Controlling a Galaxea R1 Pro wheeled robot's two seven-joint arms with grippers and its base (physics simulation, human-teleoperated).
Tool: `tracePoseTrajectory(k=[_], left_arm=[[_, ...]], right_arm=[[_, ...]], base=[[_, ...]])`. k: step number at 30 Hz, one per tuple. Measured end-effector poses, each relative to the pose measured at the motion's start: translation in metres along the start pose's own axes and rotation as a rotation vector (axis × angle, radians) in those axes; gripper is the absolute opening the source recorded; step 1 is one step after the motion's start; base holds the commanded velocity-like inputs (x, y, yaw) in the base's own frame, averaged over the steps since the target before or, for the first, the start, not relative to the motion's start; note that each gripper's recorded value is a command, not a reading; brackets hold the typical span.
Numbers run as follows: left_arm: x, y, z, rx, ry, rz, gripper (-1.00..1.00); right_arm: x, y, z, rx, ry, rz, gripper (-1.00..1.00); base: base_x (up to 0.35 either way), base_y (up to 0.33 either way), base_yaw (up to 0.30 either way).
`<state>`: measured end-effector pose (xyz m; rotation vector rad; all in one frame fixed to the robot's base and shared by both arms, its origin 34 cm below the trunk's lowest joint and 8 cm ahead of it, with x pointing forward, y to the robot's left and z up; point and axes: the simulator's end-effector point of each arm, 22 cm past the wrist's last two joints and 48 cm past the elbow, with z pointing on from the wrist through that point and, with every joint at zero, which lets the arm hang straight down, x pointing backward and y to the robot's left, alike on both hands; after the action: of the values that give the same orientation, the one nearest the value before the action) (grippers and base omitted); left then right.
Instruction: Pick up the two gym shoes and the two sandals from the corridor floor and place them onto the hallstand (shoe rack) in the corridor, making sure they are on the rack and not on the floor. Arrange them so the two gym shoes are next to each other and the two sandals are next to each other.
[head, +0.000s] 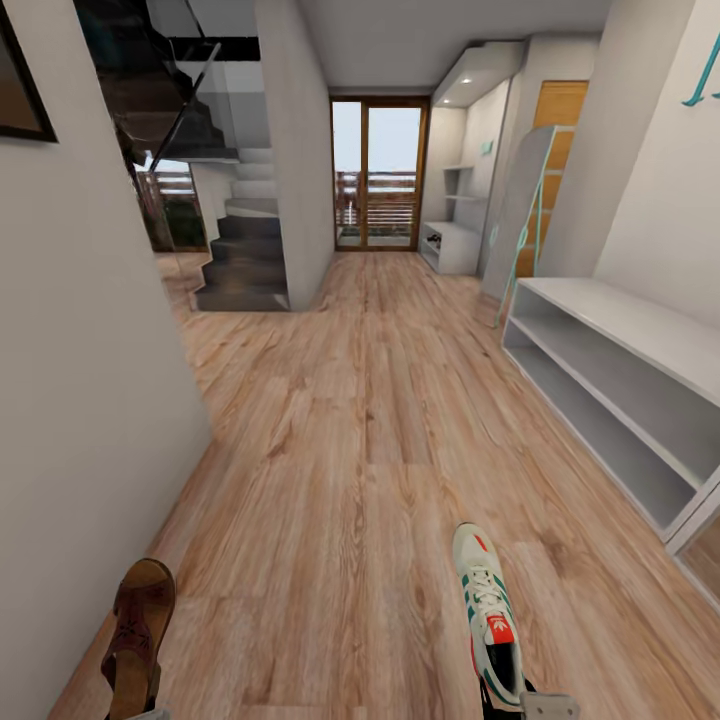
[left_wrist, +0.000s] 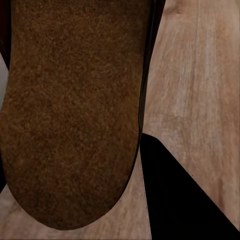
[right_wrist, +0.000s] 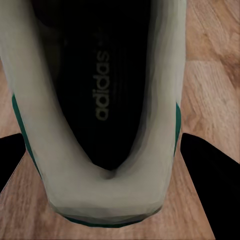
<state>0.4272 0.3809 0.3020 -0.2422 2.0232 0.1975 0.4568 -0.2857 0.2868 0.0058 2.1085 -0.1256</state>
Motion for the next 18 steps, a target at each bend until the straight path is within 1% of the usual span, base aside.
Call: tracePoseTrajectory(k=[18], left_arm=[[0.0006,0.0002,-0.0002,-0.001,0.002,0.000,-1.00]], right_arm=[[0.0000,0.0001,0.0000,0.000,0.000,0.000,-1.00]], base=[[0.339,0.000,0.000]])
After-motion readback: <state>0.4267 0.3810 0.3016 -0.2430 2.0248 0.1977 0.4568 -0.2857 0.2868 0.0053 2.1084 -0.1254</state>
